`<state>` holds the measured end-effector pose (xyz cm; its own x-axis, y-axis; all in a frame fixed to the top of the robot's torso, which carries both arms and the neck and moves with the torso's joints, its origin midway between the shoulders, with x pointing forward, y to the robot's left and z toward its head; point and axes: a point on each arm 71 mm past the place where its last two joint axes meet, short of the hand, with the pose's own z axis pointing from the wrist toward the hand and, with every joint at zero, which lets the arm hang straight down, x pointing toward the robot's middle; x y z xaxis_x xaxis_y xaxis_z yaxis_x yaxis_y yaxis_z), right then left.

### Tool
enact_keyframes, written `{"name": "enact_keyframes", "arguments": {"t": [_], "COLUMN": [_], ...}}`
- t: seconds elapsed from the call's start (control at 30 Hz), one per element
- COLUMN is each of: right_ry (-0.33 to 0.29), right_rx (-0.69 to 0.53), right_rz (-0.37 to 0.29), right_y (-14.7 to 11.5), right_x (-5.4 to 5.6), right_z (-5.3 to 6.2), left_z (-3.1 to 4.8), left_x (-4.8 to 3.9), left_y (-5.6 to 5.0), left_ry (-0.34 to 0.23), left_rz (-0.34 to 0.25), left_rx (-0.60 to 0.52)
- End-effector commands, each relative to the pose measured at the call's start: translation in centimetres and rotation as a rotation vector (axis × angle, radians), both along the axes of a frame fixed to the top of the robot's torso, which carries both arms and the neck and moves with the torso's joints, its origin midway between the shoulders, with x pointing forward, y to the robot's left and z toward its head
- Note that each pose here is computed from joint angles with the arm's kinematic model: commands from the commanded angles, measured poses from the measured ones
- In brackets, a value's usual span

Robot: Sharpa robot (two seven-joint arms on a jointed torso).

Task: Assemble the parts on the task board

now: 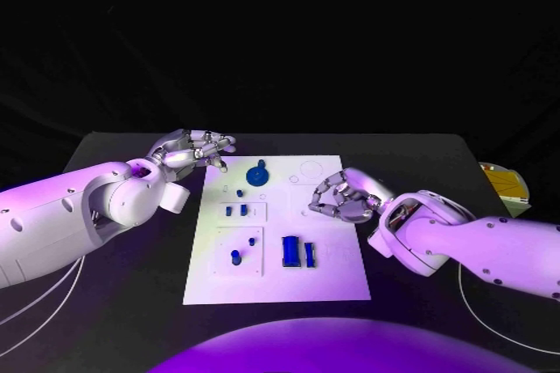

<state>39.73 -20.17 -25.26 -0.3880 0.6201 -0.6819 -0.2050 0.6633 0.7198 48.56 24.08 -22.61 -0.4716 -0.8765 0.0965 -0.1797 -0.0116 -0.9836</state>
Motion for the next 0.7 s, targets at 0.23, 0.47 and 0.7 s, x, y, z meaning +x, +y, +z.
{"name": "enact_keyframes", "arguments": {"t": [0.23, 0.47, 0.7], "right_ry": [0.069, 0.069, 0.065], "right_rx": [0.414, 0.513, 0.544], "right_rz": [-0.220, -0.266, -0.269], "right_y": [-3.8, -5.0, -5.2], "right_x": [5.7, 9.5, 11.4], "right_z": [-0.1, -0.8, -1.2], "left_z": [-0.69, -1.73, -2.46], "left_x": [0.78, 1.79, 2.22], "left_y": [1.2, 2.1, 2.0], "left_ry": [-0.055, -0.075, -0.081], "left_rz": [0.186, 0.331, 0.386], "left_rx": [-0.074, -0.089, -0.090]}}
